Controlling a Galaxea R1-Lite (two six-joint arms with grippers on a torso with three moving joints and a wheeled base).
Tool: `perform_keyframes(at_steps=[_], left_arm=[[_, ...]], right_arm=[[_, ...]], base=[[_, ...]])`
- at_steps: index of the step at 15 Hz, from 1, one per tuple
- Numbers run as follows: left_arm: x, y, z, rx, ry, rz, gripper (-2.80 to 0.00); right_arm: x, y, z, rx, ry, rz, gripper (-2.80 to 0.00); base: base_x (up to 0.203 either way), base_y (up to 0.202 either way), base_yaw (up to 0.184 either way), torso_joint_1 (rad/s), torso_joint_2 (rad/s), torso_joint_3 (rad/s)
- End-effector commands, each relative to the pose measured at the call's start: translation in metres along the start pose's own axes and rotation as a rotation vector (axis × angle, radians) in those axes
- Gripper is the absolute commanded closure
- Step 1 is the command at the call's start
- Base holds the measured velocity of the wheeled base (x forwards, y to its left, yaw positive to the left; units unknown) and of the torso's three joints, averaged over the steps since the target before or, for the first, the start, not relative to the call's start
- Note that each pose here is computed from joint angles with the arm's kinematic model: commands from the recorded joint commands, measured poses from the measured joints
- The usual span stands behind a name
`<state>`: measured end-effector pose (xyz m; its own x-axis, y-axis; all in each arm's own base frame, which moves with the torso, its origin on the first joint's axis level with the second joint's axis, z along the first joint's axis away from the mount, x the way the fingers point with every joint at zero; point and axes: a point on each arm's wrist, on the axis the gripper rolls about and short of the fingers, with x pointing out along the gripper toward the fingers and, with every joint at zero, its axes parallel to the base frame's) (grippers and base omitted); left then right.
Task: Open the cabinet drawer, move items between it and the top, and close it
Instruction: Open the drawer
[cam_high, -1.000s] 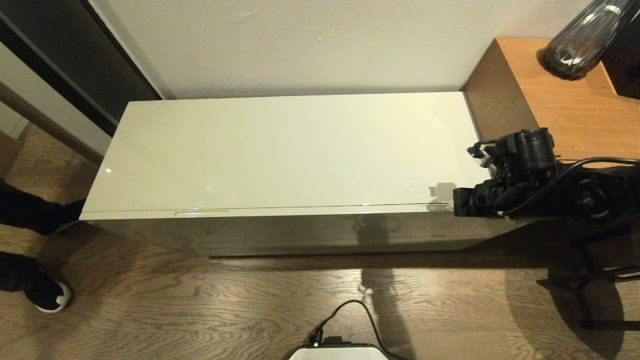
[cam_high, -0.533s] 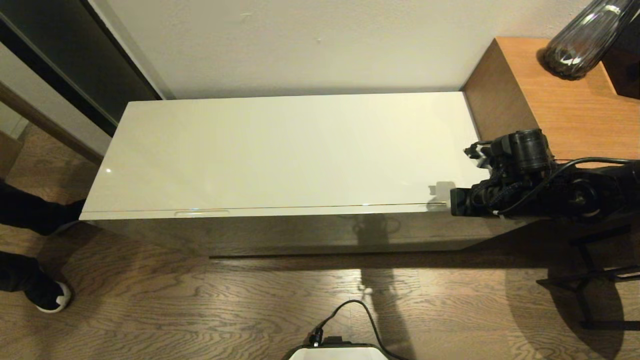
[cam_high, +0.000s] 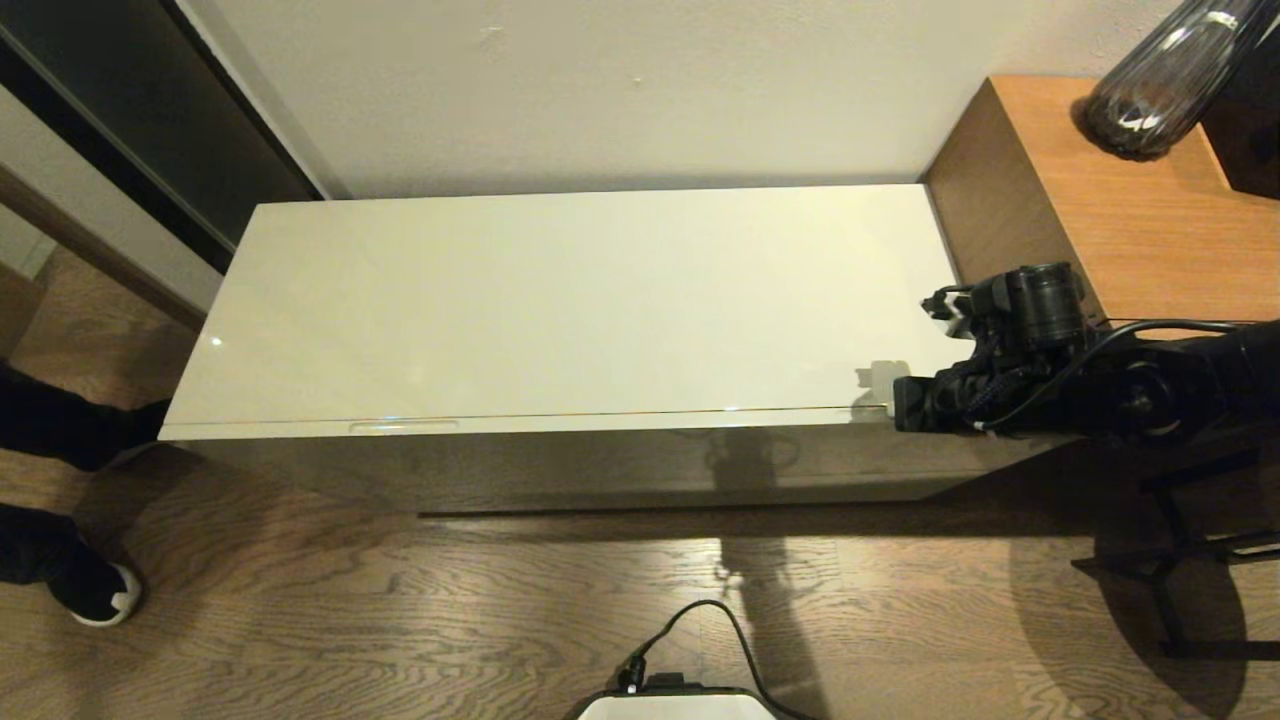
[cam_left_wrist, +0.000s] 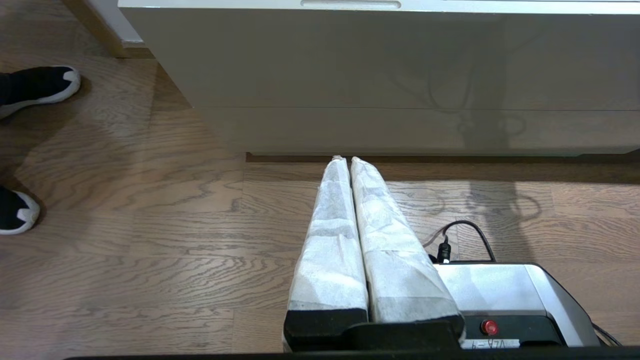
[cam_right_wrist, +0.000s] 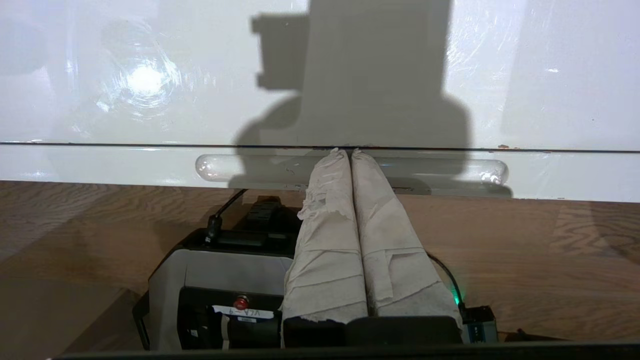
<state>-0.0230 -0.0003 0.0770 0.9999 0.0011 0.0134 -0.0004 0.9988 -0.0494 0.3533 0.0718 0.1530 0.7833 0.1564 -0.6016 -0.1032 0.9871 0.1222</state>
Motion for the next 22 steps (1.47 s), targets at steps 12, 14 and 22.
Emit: perform_keyframes(at_steps=[12,14,22], left_arm=[[0.0,0.0,0.0,-0.002,0.001,0.001,0.0],[0.0,0.0,0.0,-0.001,0.001,0.001,0.0],[0.0,0.0,0.0,-0.001,0.001,0.001,0.0]], right_arm=[[-0.002,-0.002,-0.009,0.043,0.122,-0.049,0.0],[-0.005,-0.002,-0.01,0.042,0.134,-0.054,0.0],[-0.003,-0.004,-0.025,0.093,0.189,-0.069,0.0]], base=[[0.0,0.0,0.0,0.0,0.0,0.0],[0.0,0.0,0.0,0.0,0.0,0.0],[0.0,0.0,0.0,0.0,0.0,0.0]])
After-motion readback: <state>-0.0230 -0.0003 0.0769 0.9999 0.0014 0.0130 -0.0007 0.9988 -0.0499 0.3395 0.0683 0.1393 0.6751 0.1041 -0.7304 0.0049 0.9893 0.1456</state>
